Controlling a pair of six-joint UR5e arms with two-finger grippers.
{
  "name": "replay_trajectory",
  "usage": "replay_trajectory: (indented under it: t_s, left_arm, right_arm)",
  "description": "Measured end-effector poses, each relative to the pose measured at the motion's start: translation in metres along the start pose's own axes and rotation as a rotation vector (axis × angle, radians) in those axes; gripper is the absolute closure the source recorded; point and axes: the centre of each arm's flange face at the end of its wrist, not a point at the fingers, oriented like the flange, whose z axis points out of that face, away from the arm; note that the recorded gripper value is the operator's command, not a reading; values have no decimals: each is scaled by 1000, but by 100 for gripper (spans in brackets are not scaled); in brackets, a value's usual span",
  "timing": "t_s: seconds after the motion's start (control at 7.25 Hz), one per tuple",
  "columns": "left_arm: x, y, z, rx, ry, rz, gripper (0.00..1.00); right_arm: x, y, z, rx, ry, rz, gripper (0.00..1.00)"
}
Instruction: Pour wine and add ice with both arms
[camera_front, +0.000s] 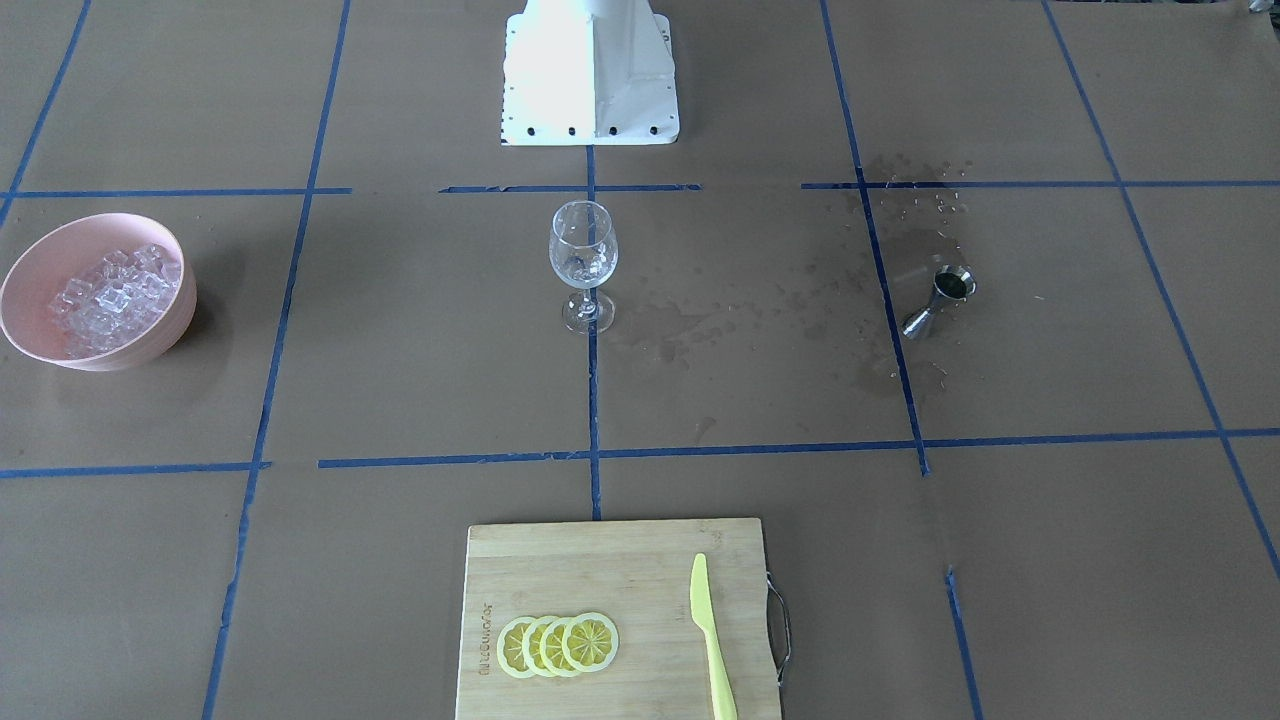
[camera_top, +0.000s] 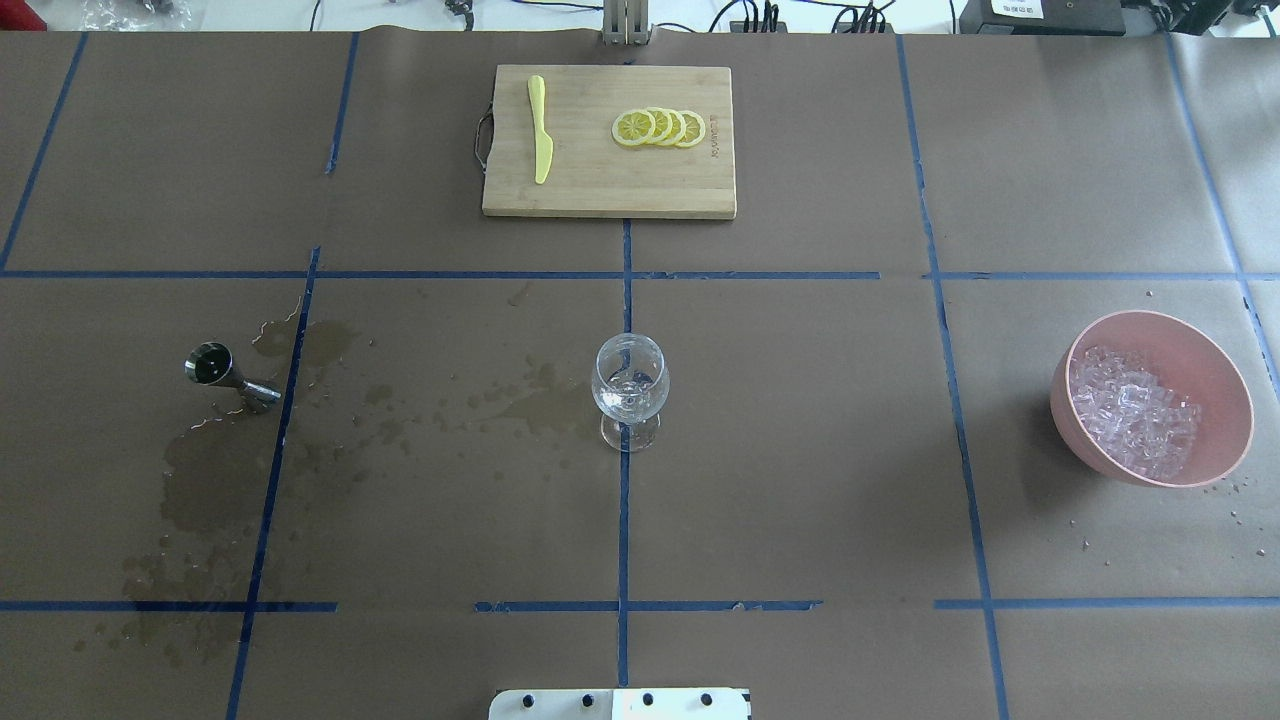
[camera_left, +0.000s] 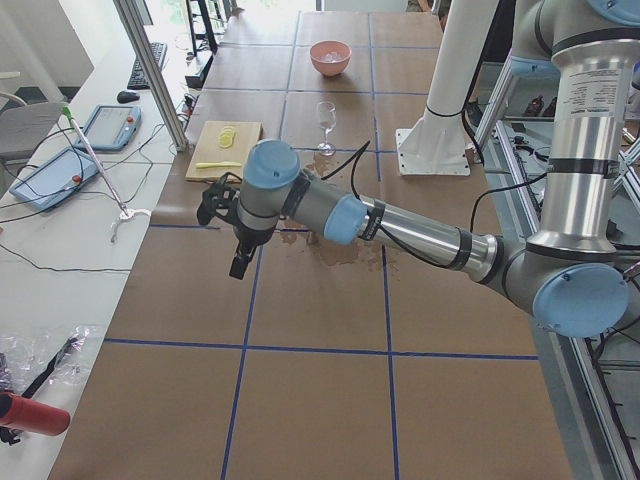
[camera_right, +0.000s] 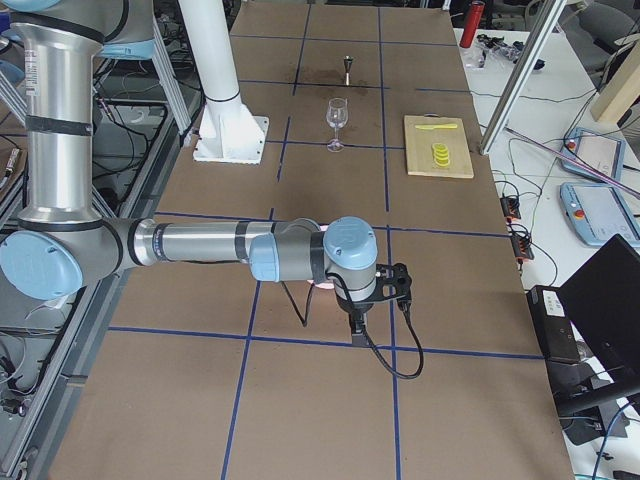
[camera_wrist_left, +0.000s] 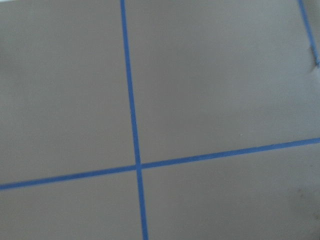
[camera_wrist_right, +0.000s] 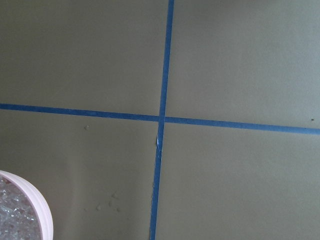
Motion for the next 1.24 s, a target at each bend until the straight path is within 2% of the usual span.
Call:
replay_trajectory:
  t_s: [0.28,0.41,0.83,1.24]
  left_arm:
    - [84,-11,-23,91,58,-1,2]
    - [127,1,-13,111,89,-30,2]
    - [203,91,48,205,132,-138,2]
    - [240,176,78,279,72,-220,2]
  right_arm:
    - [-12,-11,-6,17,-24,-23,0]
    - [-15,-11,-4,14,-42,-30,0]
    - [-32,-16,0,6,-65,-62,0]
    - [-47,-17,-9,20,-96,-81,0]
